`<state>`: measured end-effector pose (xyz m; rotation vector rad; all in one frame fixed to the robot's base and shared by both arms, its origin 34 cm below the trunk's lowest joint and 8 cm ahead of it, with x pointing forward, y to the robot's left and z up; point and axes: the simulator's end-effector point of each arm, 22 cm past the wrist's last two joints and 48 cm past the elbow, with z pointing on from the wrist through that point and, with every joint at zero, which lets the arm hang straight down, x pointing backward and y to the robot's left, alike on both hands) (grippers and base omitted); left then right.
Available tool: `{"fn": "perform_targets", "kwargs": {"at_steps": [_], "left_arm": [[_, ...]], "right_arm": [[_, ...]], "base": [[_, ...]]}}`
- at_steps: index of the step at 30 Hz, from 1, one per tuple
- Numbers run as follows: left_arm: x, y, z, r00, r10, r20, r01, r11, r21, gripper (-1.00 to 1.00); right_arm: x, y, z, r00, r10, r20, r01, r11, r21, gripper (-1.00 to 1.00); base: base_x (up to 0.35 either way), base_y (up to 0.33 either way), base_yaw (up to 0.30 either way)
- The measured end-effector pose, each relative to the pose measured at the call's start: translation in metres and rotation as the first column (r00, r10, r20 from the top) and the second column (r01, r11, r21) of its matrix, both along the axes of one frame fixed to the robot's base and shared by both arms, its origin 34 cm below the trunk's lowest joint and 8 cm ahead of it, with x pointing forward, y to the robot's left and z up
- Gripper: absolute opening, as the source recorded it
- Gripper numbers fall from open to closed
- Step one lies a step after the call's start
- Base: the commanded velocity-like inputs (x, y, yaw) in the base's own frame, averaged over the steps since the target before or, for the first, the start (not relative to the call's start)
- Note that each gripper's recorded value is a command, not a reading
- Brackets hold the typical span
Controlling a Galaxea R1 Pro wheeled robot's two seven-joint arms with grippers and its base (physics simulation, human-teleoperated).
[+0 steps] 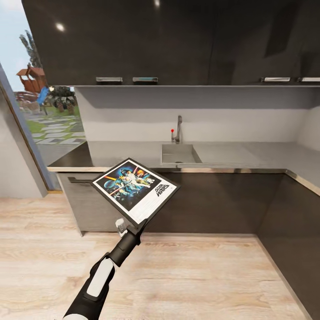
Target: Pick up the poster from the kitchen countertop and hang it on one of the wall nails in the kitchen.
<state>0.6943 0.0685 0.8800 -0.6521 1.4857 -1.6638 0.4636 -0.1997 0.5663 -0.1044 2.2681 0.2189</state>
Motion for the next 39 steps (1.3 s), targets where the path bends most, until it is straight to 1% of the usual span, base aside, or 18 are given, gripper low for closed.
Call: {"fn": "perform_targets", "kwargs": {"at_steps": [9, 17, 20, 21, 22, 23, 24, 25, 27, 28, 30, 31, 32, 33, 34, 37, 38, 39], "left_arm": [[0.000, 0.000, 0.000, 1.000, 0.000, 0.000, 0.000, 1.000, 0.000, -1.00], [0.000, -0.002, 0.000, 1.000, -0.005, 0.002, 0.005, 1.000, 0.002, -1.00], [0.001, -0.001, 0.009, 1.000, -0.004, 0.023, 0.004, 1.000, 0.003, -1.00], [0.002, 0.000, 0.014, 0.999, -0.003, 0.035, 0.003, 1.000, 0.004, -1.00], [0.003, 0.000, 0.025, 0.998, -0.002, 0.062, 0.002, 1.000, 0.007, -1.00], [0.003, -0.001, 0.031, 0.997, -0.006, 0.077, 0.005, 1.000, 0.013, -1.00], [0.002, -0.006, 0.040, 0.995, -0.025, 0.099, 0.024, 1.000, 0.019, -1.00], [-0.004, -0.019, 0.048, 0.991, -0.073, 0.115, 0.070, 0.997, 0.029, -1.00], [-0.007, -0.024, 0.050, 0.988, -0.100, 0.119, 0.096, 0.995, 0.041, -1.00], [-0.010, -0.025, 0.045, 0.985, -0.128, 0.119, 0.120, 0.990, 0.079, -1.00], [-0.015, -0.027, 0.037, 0.979, -0.167, 0.116, 0.151, 0.979, 0.136, -1.00], [-0.021, -0.030, 0.025, 0.972, -0.210, 0.108, 0.184, 0.961, 0.208, -1.00], [-0.031, -0.025, -0.002, 0.958, -0.276, 0.081, 0.232, 0.907, 0.352, -1.00], [-0.032, -0.021, -0.006, 0.956, -0.285, 0.074, 0.238, 0.896, 0.375, -1.00], [-0.034, -0.016, -0.015, 0.952, -0.299, 0.063, 0.247, 0.874, 0.418, -1.00], [-0.037, -0.007, -0.023, 0.947, -0.318, 0.057, 0.257, 0.849, 0.462, -1.00], [-0.041, -0.001, -0.027, 0.940, -0.336, 0.059, 0.267, 0.833, 0.485, -1.00], [-0.043, 0.001, -0.029, 0.935, -0.349, 0.062, 0.274, 0.824, 0.496, -1.00]], "right_arm": [[0.000, 0.000, 0.000, 1.000, 0.000, -0.001, 0.000, 1.000, 0.000, 1.00], [0.000, 0.000, -0.001, 1.000, 0.000, -0.002, 0.000, 1.000, -0.001, 1.00], [0.001, -0.003, 0.000, 1.000, -0.002, 0.001, 0.002, 1.000, -0.004, 1.00], [0.001, -0.005, 0.001, 1.000, -0.002, 0.002, 0.003, 1.000, -0.007, 1.00], [0.003, -0.012, 0.002, 1.000, -0.003, 0.007, 0.003, 1.000, -0.016, 1.00], [0.004, -0.016, 0.002, 1.000, -0.003, 0.009, 0.003, 1.000, -0.022, 1.00], [0.007, -0.025, 0.003, 1.000, -0.003, 0.014, 0.004, 0.999, -0.035, 1.00], [0.010, -0.041, 0.005, 1.000, -0.002, 0.020, 0.003, 0.998, -0.056, 1.00], [0.013, -0.050, 0.005, 1.000, 0.000, 0.022, 0.001, 0.998, -0.070, 1.00], [0.014, -0.056, 0.006, 1.000, 0.001, 0.023, 0.001, 0.997, -0.079, 1.00], [0.018, -0.061, 0.008, 1.000, 0.002, 0.028, 0.000, 0.996, -0.086, 1.00], [0.025, -0.063, 0.012, 0.999, 0.004, 0.040, -0.001, 0.996, -0.089, 1.00], [0.039, -0.064, 0.020, 0.998, 0.016, 0.061, -0.010, 0.996, -0.089, 1.00], [0.043, -0.066, 0.022, 0.998, 0.022, 0.066, -0.016, 0.996, -0.089, 1.00], [0.050, -0.069, 0.024, 0.997, 0.035, 0.064, -0.029, 0.996, -0.089, 1.00], [0.058, -0.079, 0.026, 0.997, 0.061, 0.040, -0.057, 0.994, -0.092, 1.00], [0.068, -0.087, 0.029, 0.997, 0.072, 0.024, -0.070, 0.993, -0.095, 1.00], [0.075, -0.091, 0.032, 0.997, 0.077, 0.016, -0.075, 0.992, -0.097, 1.00]], "base": [[-0.028, 0.024, 0.287], [-0.183, 0.155, 0.253], [-0.107, 0.090, 0.078], [-0.054, 0.046, 0.039], [-0.043, 0.036, 0.032], [-0.028, 0.023, 0.020], [-0.014, 0.012, 0.010], [-0.011, 0.010, 0.008], [-0.007, 0.006, 0.005], [-0.005, 0.004, 0.003], [-0.003, 0.003, 0.002], [0.000, 0.000, 0.000], [0.000, 0.000, 0.000], [0.000, 0.000, 0.000], [0.000, 0.000, 0.000], [0.000, 0.000, 0.000], [0.000, 0.000, 0.000], [0.000, 0.000, 0.000]]}}
